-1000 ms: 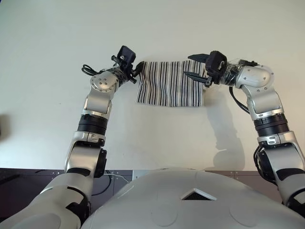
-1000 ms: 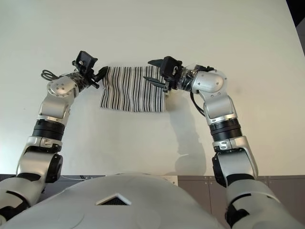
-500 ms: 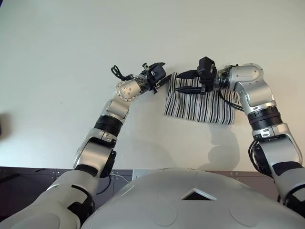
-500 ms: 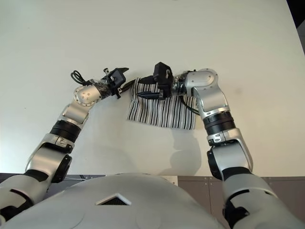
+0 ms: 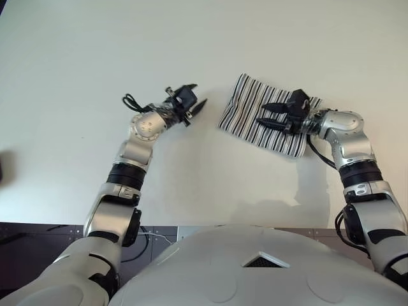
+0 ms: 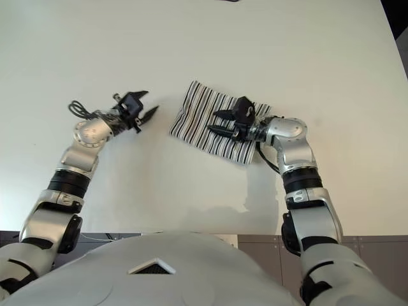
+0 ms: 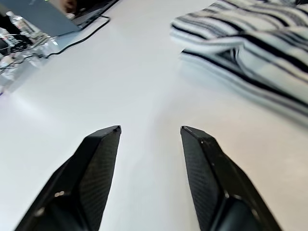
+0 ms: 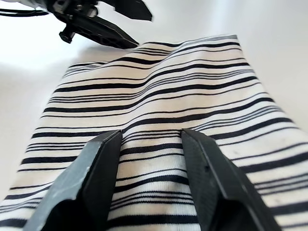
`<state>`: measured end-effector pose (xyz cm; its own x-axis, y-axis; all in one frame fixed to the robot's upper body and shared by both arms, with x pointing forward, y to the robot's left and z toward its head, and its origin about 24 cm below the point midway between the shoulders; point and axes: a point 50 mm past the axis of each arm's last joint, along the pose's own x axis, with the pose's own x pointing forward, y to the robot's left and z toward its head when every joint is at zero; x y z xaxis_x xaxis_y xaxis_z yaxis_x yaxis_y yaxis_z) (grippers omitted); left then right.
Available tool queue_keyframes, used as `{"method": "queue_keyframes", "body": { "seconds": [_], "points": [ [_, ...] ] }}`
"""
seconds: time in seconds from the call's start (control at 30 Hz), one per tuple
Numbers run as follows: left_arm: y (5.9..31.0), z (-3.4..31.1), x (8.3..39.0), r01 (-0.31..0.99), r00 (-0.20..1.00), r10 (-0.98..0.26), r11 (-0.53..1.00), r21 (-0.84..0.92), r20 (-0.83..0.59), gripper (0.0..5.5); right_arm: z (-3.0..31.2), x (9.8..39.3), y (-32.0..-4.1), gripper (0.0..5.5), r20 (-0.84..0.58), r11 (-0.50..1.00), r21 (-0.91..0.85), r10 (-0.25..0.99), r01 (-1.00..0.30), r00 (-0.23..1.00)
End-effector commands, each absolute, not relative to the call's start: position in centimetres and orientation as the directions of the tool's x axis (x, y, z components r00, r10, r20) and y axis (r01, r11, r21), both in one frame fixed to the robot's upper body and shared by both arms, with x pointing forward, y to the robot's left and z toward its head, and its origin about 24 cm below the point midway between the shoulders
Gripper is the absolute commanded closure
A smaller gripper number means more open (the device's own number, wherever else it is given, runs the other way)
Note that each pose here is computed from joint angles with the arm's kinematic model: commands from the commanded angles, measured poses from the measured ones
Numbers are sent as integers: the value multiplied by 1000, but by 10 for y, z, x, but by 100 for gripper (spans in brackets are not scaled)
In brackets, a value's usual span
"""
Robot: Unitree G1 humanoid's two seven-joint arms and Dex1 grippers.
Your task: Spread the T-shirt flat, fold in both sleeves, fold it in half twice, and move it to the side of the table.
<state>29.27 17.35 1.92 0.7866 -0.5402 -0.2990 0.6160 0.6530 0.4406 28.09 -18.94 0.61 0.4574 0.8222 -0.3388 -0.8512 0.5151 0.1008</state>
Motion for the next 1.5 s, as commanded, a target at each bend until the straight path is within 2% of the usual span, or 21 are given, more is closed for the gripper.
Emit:
{"method": "queue_keyframes", "body": {
  "seconds": [0.03,0.13,0.17,0.27,0.33,0.47,0.53,0.6,0.67,0.7,0.8,0.93,1.1,1.5],
  "points": [
    [184,80,329,407,894,-443,736,541,-71,320,-30,247,-279,324,-529,809,134,547,-572,649],
    [175,82,330,417,889,-455,749,515,-57,320,-33,219,-341,324,-627,950,-33,222,-310,747],
    [173,79,328,430,882,-467,745,509,-62,320,-32,213,-352,324,-638,962,-70,160,-264,753],
    [165,70,320,474,862,-499,735,485,-87,320,-23,209,-374,324,-631,975,-157,24,-158,775],
    [161,69,319,474,862,-500,743,473,-79,320,-16,220,-372,324,-620,962,-200,23,-186,785],
    [159,71,315,430,884,-467,782,452,-32,320,13,261,-356,324,-473,933,-271,83,-234,877],
    [163,75,307,368,909,-415,830,419,26,320,45,290,-339,324,-266,924,-311,140,-222,954],
    [167,82,298,243,949,-296,904,352,105,320,78,309,-298,324,24,948,-255,205,-192,979],
    [161,84,287,129,979,-153,976,176,136,320,100,312,-240,324,225,978,-24,208,-208,952],
    [153,81,281,96,985,-107,991,88,133,320,102,310,-206,324,257,968,77,211,-237,943],
    [143,67,266,-4,996,6,1000,-27,94,320,92,301,-148,324,223,943,174,243,-283,944],
    [137,57,250,-15,999,17,998,-60,38,320,69,286,-143,324,123,974,42,217,-224,968],
    [140,48,255,-98,995,98,995,-34,12,320,55,292,-148,324,88,991,-15,134,-134,987],
    [129,48,278,7,998,-6,1000,-17,62,320,48,297,-143,324,82,985,-72,161,-155,984]
  ]
}}
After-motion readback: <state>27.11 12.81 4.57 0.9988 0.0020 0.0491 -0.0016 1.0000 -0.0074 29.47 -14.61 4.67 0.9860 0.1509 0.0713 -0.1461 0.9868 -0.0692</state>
